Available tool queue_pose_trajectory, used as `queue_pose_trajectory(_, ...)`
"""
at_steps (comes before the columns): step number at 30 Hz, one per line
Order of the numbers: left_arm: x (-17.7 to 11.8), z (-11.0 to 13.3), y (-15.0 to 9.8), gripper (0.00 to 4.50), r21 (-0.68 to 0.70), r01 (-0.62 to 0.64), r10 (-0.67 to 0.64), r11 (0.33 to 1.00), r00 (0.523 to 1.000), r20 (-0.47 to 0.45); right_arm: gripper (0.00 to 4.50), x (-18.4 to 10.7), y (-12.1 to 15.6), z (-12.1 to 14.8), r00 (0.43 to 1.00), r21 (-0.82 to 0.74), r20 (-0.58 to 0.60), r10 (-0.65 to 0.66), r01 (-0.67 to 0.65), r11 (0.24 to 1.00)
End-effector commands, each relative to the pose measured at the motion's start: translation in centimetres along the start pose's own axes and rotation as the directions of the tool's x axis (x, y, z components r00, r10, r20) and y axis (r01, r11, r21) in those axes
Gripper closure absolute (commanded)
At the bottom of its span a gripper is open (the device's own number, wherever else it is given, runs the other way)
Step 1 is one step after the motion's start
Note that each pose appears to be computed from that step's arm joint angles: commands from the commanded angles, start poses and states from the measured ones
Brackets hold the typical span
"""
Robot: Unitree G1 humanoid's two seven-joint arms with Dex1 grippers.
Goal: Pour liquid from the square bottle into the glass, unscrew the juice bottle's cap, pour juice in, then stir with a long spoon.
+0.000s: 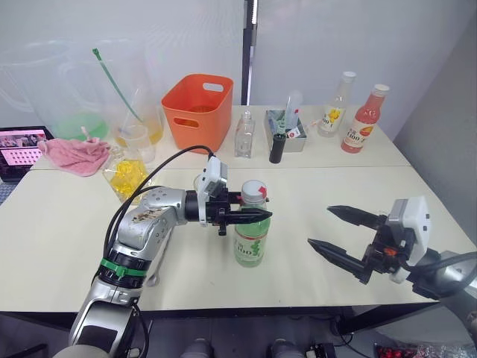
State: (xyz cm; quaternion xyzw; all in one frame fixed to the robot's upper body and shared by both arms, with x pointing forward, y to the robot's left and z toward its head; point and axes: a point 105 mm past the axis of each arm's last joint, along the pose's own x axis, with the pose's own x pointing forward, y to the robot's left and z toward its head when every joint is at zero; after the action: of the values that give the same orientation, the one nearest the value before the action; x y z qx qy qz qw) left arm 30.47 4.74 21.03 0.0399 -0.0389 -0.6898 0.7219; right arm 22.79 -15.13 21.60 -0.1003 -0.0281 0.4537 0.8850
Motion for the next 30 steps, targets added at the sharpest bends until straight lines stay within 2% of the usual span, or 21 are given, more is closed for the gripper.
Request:
queue_pose_trajectory(1, -0.1, 1.1, -0.2, 3.1, 0.031, 0.022, -0.023, 0.999, 0.999, 0.031, 0.0, 1.1, 1.0, 2.5, 0.995, -0.081, 0.057, 0.078, -0.073, 0.994)
queue_pose_trajectory(7, -0.3, 1.4, 0.0, 3.1, 0.085, 0.024, -0.026, 0.996, 1.0, 0.016, 0.0, 3.4, 1.5, 5.2, 0.98, -0.147, 0.116, 0.161, -0.144, 0.979)
queue_pose_trajectory(10, -0.4, 1.4, -0.1, 3.11, 0.125, 0.045, -0.043, 0.991, 0.999, -0.021, 0.0, 4.4, 1.7, 6.0, 0.973, -0.161, 0.118, 0.196, -0.176, 0.971)
queue_pose_trajectory(13, -0.3, 1.9, -0.3, 3.11, 0.142, 0.056, -0.055, 0.988, 0.998, -0.015, 0.0, 5.6, 1.5, 6.6, 0.971, -0.169, 0.113, 0.211, -0.191, 0.967)
queue_pose_trajectory(20, -0.5, 1.6, -0.1, 3.11, 0.129, 0.029, -0.025, 0.991, 0.999, -0.027, 0.0, 7.4, 1.0, 6.1, 0.982, -0.174, 0.032, 0.185, -0.176, 0.969)
queue_pose_trajectory(24, -0.4, 1.4, -0.2, 3.11, 0.123, 0.023, -0.02, 0.992, 0.999, -0.026, 0.0, 8.5, 1.2, 6.5, 0.985, -0.162, 0.027, 0.168, -0.162, 0.973)
queue_pose_trajectory(30, -0.3, 1.2, -0.3, 3.11, 0.112, 0.021, -0.019, 0.994, 1.0, -0.02, 0.0, 8.8, 1.1, 6.0, 0.989, -0.14, 0.0, 0.148, -0.147, 0.979)
